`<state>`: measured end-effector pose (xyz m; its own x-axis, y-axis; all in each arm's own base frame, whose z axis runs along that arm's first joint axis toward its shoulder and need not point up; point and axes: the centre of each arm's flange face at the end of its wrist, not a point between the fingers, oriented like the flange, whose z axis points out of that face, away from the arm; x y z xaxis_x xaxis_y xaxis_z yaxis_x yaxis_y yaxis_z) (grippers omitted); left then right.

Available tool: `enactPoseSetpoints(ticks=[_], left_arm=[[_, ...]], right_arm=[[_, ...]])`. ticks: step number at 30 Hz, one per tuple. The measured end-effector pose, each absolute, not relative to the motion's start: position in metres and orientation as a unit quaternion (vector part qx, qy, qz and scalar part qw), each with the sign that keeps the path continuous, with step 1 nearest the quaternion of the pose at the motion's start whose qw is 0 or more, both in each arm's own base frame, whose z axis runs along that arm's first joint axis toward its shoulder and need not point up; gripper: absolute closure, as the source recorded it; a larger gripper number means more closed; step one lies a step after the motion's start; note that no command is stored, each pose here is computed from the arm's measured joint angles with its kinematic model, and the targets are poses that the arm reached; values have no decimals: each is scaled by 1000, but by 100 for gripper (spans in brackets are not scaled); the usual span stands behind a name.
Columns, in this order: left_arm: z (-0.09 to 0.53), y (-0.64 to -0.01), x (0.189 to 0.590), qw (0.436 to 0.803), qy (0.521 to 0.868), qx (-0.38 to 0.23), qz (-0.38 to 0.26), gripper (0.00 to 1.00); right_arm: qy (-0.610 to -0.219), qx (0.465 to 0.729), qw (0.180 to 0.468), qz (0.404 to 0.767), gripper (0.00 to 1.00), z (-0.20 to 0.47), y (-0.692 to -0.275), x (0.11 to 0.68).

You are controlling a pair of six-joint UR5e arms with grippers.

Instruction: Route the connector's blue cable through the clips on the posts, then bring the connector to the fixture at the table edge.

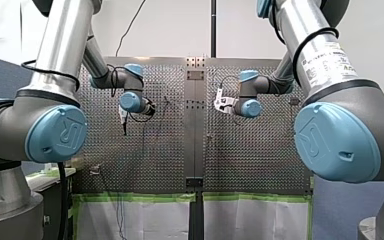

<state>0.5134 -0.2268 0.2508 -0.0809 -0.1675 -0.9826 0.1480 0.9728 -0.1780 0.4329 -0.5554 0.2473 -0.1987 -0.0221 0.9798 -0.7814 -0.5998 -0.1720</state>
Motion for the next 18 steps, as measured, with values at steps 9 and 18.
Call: enactPoseSetpoints(ticks=[9,18], left_arm=[[241,-234,486,663,733,6,-151,0],[254,-234,461,679,709,-7,-190,0]], right_arm=[[-353,572,275,687,100,247,-555,433],[-352,574,275,686,100,246,-553,434]])
